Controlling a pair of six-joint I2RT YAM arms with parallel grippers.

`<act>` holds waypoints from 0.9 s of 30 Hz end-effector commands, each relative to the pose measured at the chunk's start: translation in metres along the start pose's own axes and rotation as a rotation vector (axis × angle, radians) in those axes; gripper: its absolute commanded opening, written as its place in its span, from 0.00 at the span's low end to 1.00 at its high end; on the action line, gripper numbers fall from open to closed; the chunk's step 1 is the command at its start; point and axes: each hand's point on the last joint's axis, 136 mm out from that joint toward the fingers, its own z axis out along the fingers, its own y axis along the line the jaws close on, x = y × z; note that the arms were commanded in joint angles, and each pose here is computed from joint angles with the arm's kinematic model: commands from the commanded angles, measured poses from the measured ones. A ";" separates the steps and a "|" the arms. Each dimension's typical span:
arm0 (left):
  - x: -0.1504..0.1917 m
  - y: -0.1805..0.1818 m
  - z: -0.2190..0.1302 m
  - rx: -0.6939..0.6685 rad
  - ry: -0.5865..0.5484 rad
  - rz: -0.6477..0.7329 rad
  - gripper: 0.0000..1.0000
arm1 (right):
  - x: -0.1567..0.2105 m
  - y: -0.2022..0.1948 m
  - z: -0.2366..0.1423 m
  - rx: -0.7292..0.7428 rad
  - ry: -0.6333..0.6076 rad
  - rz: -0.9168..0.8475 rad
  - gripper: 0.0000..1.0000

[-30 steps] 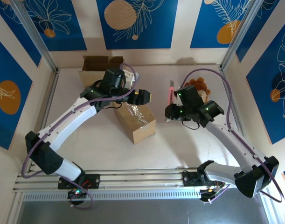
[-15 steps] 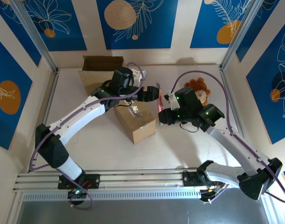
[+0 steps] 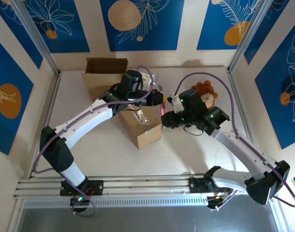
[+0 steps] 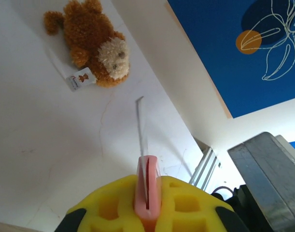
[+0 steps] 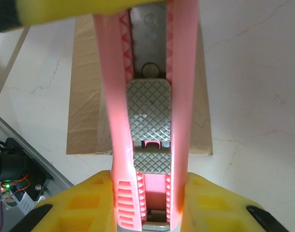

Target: Unpack the express box

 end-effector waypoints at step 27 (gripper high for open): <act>-0.053 -0.127 -0.101 0.473 -0.326 0.244 0.00 | -0.080 0.119 -0.119 -0.903 -0.481 -0.154 0.76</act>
